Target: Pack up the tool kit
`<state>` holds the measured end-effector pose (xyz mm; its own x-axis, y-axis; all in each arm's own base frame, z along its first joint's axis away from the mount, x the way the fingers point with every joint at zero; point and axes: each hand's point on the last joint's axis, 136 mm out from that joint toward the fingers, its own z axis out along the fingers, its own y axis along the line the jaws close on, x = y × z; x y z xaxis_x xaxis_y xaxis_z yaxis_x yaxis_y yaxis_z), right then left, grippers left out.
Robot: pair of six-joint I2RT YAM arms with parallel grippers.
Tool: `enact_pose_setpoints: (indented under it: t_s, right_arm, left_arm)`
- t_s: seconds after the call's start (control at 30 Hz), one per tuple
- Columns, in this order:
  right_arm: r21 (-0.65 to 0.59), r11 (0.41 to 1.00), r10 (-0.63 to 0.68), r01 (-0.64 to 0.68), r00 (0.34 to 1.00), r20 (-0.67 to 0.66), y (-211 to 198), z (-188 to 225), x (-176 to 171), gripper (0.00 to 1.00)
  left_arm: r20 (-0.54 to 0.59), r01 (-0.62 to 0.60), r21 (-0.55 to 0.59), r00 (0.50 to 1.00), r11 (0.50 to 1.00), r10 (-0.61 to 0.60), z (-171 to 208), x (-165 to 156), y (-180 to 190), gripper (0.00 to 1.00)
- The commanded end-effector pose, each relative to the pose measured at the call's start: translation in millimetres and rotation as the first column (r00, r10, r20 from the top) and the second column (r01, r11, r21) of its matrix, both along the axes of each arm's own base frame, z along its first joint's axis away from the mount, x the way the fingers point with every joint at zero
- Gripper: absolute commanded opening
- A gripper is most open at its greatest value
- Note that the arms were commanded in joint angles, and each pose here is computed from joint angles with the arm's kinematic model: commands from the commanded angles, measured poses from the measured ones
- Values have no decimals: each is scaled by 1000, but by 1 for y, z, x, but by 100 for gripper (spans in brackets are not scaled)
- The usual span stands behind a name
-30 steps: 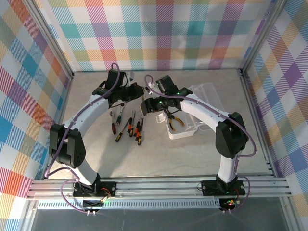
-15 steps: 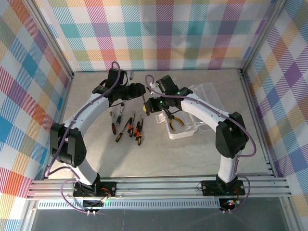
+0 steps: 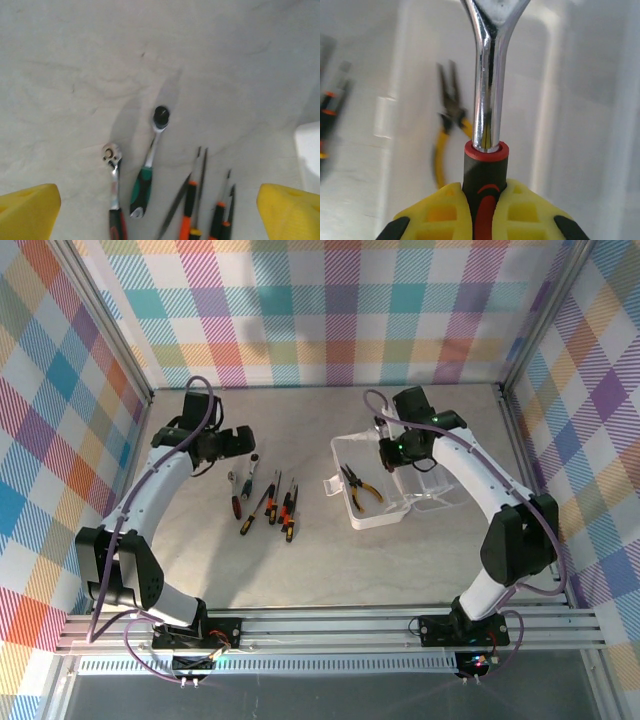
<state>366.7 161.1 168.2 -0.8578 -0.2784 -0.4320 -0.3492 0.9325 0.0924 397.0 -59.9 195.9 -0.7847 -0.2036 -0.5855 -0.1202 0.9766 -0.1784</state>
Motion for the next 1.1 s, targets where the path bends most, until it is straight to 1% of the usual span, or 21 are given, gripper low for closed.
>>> enact_pose_setpoints:
  t_s: [0.0,0.27,0.6,0.9,1.0,1.07]
  right_arm:
    - [-144,989,29,-35,998,-48,-21,-18,-11,0]
    - [-158,987,20,-37,994,-106,-21,-39,-11,0]
    - [-127,991,27,-45,989,-142,-12,-54,-9,0]
    - [-108,993,36,-52,988,-150,-8,-55,-10,20]
    - [-107,993,38,-54,989,-146,-8,-53,-10,25]
    - [-109,993,37,-53,989,-145,-9,-52,-11,29]
  left_arm:
    - [-54,22,27,998,999,-21,-15,-14,3,100]
    - [-73,40,-25,996,999,-42,-27,-12,-7,100]
    - [-89,51,-38,995,998,-54,-35,-12,-11,100]
    - [-121,73,-46,990,996,-78,-47,-13,-15,100]
    - [-150,98,-52,983,994,-104,-60,-18,-20,100]
    - [-197,119,-46,972,992,-125,-75,-27,-23,100]
